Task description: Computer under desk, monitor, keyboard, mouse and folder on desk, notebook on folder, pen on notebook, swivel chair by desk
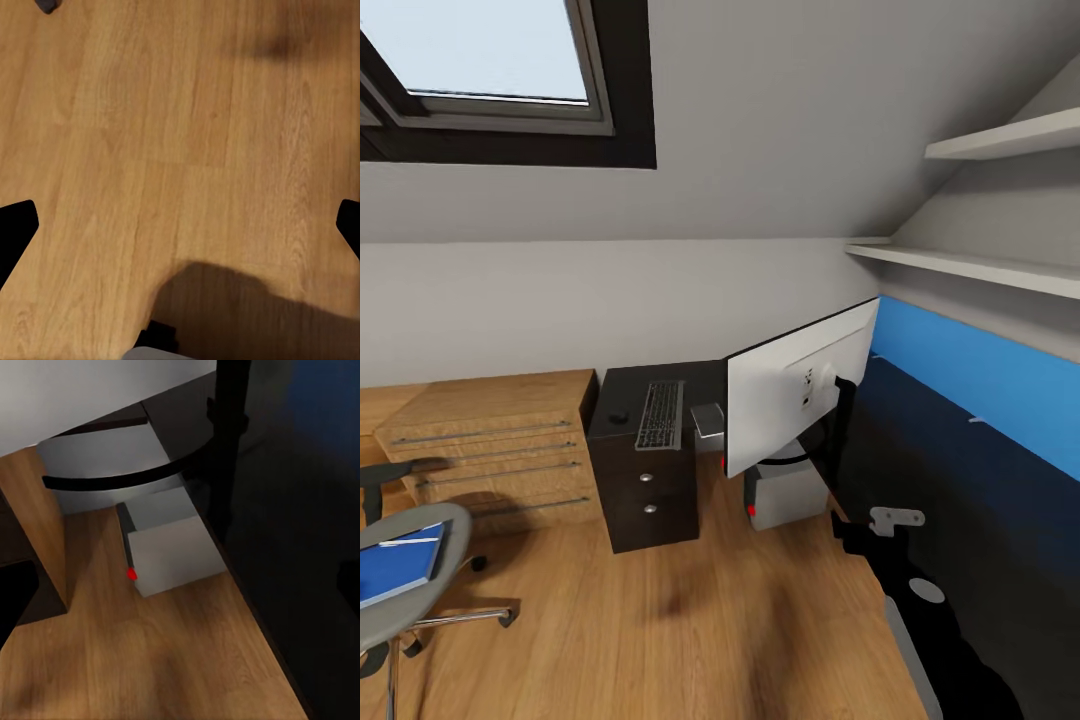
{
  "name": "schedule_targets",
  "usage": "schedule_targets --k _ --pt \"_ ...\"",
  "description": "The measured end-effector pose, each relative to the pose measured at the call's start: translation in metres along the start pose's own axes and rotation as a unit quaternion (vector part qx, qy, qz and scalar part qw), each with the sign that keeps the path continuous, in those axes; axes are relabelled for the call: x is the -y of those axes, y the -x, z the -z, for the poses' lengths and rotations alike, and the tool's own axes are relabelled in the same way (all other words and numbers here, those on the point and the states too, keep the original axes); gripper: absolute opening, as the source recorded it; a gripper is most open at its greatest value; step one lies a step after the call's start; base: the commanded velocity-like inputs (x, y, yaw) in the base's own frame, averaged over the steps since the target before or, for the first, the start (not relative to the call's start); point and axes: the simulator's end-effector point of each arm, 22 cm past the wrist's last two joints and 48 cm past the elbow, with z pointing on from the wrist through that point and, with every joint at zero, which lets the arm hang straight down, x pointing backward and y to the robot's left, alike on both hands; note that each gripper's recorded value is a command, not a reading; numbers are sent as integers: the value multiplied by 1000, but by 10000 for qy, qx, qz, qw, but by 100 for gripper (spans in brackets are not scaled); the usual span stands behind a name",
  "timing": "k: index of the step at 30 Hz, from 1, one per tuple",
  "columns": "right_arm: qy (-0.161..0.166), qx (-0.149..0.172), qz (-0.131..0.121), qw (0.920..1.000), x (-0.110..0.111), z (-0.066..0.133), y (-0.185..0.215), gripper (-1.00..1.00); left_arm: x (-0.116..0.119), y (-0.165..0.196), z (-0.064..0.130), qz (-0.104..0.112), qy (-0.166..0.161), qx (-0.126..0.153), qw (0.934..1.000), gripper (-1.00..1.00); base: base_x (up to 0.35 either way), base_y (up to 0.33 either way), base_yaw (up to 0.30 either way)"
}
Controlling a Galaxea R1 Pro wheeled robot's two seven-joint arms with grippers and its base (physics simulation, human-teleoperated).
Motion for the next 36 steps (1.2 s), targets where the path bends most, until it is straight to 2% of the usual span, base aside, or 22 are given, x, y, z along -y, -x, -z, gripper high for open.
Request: schedule_targets --k 9,18,26,36 --pt "-3 9 -2 10000 0 0 1 100 0 0 0 -3 -7 -5 10000 100 19 0 0" --pt "-41 20 -14 10000 3 1 2 100 0 -1 0 -4 -7 -6 10000 100 282 0 0" --pt "-349 72 -203 9992 35 1 4 100 0 -2 0 -8 -5 -20 10000 100 315 -85 0" --pt "-405 322 -226 9984 43 1 14 100 0 -2 0 -9 -3 -25 10000 100 150 -108 0"
